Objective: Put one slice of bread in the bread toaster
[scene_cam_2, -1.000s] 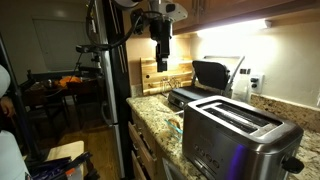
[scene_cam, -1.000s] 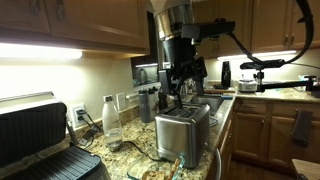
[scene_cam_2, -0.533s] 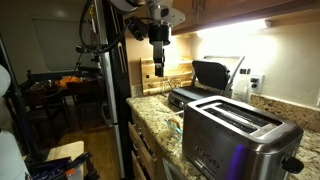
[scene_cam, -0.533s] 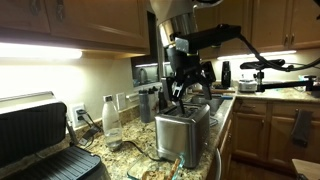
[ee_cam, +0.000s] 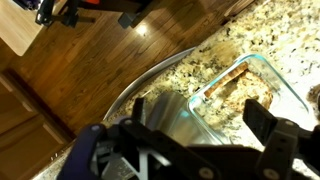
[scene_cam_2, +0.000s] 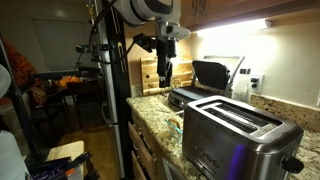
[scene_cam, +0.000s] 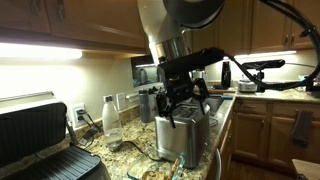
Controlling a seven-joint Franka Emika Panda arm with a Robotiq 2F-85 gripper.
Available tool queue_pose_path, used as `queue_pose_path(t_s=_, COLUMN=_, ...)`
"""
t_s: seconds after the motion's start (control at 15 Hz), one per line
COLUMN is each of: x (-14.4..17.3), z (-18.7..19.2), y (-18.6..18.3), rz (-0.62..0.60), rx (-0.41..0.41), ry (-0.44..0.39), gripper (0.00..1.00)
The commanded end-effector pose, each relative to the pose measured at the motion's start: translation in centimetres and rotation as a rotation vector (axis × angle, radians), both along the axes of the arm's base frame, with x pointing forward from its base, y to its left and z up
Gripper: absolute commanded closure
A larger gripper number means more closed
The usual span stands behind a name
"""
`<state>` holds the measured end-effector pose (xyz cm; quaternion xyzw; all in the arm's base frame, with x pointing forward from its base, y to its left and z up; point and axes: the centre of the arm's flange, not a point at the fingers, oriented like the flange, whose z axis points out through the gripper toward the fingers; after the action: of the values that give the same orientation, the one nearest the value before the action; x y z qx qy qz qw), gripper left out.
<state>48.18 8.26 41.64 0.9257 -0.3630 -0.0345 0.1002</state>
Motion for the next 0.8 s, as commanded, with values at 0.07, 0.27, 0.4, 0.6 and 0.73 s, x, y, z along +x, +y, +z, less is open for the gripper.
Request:
queue_pose_path(t_s=0.07, x=4.1, z=-3.1, y=0.7, rz=-0.095, rx=0.018, ry=-0.005, gripper=0.00)
queue_pose_path(t_s=0.27, x=5.4, z=-4.5, y=0.5, rz=-0.130, rx=0.027, ry=0.009, gripper=0.00)
queue_pose_path(t_s=0.4, x=5.9, z=-5.1, y=0.6, rz=-0.147, rx=0.037, ry=0.014, gripper=0.00)
queue_pose_path(t_s=0.6, x=6.1, z=-5.8, y=1.1, rz=-0.171, rx=0.059, ry=0.024, gripper=0.00)
queue_pose_path(t_s=0.73, x=5.9, z=-6.1, y=1.6, rz=-0.187, rx=0.079, ry=0.032, gripper=0.00)
